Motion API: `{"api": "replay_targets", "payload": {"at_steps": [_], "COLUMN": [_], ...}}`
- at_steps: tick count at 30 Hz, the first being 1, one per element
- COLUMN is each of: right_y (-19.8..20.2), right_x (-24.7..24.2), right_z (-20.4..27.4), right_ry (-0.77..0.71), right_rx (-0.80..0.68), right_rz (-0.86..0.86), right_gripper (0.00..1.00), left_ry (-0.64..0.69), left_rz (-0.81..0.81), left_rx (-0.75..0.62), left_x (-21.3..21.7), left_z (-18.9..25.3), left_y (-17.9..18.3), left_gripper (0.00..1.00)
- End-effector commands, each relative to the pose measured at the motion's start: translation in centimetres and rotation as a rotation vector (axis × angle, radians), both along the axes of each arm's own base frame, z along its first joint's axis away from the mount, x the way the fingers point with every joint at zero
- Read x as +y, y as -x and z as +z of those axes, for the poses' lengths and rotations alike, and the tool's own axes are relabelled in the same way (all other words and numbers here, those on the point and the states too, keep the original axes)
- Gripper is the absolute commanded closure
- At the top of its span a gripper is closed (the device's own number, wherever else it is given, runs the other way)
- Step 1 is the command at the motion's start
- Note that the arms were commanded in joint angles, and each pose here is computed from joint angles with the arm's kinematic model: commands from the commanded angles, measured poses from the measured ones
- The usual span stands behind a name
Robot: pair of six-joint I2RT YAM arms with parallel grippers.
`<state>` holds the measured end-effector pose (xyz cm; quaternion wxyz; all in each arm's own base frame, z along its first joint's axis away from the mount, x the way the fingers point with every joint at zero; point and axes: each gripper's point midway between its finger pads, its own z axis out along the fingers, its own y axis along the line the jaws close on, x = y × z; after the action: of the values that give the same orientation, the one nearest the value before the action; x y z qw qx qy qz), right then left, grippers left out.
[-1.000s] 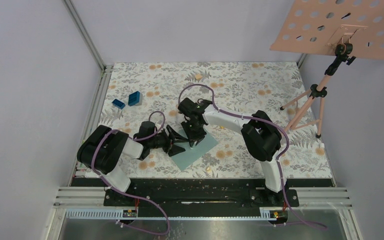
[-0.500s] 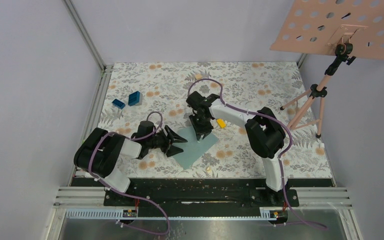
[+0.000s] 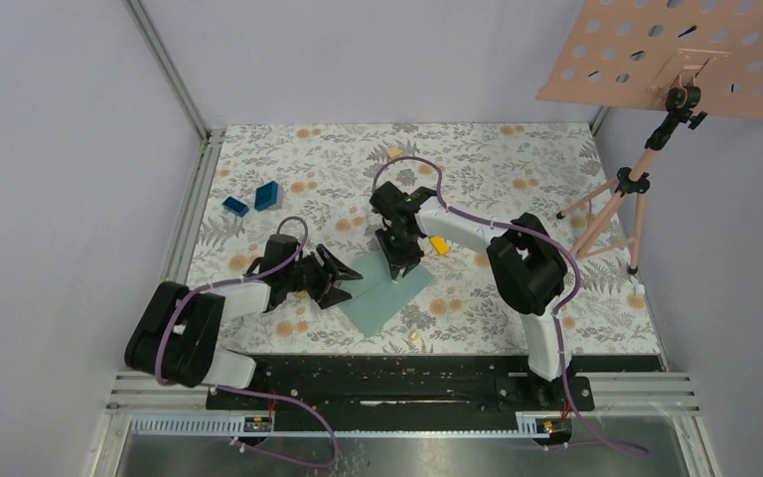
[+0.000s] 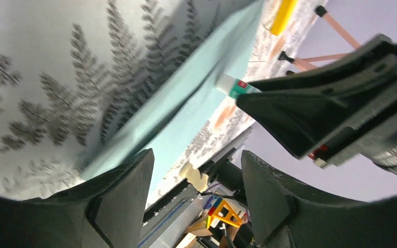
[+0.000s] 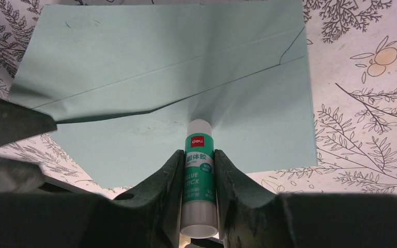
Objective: Place the letter into the envelope and seal it
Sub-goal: Paint the envelope at the center of the board.
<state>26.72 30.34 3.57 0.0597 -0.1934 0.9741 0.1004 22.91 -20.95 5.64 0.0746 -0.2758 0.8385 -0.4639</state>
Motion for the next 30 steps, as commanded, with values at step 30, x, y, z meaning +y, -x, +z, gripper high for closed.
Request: {"api": "replay_targets", "payload": {"at_steps": [30], "right_y": [1.7], "right_x": [1.4], "right_z": [0.6], "right_ry": [0.03], "right_rx": [-0.049], "right_rz": [0.058], "right_gripper": [1.0], "left_ry": [-0.059], "left_rz": [-0.029], "left_rx": [0.13], "left_x": [0.5], "left_z": [-5.5], "left_y": [1.1], "left_gripper": [0.37]}}
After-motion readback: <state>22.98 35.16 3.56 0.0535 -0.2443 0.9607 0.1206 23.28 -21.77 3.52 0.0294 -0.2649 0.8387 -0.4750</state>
